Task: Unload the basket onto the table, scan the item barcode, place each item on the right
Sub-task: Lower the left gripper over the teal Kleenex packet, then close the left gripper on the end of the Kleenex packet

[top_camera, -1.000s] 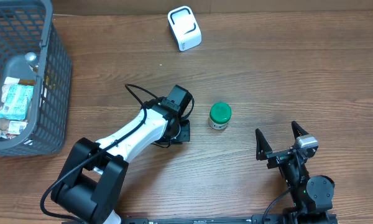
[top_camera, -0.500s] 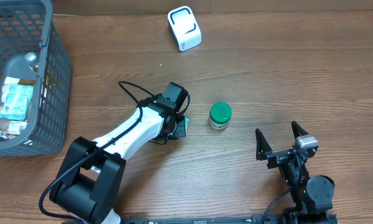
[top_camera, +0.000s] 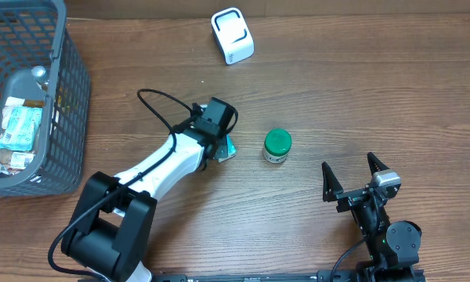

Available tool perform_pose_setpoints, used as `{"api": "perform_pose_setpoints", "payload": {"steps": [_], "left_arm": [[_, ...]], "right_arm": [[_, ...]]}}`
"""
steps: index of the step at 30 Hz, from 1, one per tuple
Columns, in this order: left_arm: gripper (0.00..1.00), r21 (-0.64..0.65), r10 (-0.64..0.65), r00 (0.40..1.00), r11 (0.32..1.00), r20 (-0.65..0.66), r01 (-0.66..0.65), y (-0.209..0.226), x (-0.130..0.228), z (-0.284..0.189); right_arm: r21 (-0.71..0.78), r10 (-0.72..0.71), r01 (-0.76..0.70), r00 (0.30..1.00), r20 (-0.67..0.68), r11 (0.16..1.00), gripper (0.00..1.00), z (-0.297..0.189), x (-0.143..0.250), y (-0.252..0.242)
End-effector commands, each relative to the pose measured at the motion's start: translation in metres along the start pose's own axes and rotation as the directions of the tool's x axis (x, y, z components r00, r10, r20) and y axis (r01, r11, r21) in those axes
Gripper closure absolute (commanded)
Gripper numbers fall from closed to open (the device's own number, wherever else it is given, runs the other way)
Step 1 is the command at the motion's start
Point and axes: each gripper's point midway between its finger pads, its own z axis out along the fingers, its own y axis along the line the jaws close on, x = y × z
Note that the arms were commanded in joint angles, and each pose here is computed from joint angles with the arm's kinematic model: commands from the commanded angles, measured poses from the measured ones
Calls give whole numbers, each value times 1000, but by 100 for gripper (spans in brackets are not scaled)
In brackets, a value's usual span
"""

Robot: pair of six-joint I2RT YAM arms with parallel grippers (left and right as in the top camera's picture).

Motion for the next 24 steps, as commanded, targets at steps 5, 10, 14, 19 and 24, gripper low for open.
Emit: {"api": "perform_pose_setpoints", "payload": {"steps": [5,10,14,19,24], "left_arm": [[93,-28,-29,1000,999,-9,29,15,-35,-19],[93,104,54,998,993,-40,-49,-17,-44,-42],[94,163,68,996,985,-49,-59,-38,-37,-46],[96,174,119,991,979,-55,-108,-61,-23,-40],[95,106,119,990,988,-78,-110,-64,-10,-24]], "right_arm": [[13,-1,1,1000,3,1000,0,0,2,-3],[13,-1,1,1000,3,1000,0,0,2,-3],[13,-1,1,1000,3,1000,0,0,2,-3],[13,-1,1,1000,3,1000,0,0,2,-3],[13,-1,1,1000,3,1000,0,0,2,-3]]}}
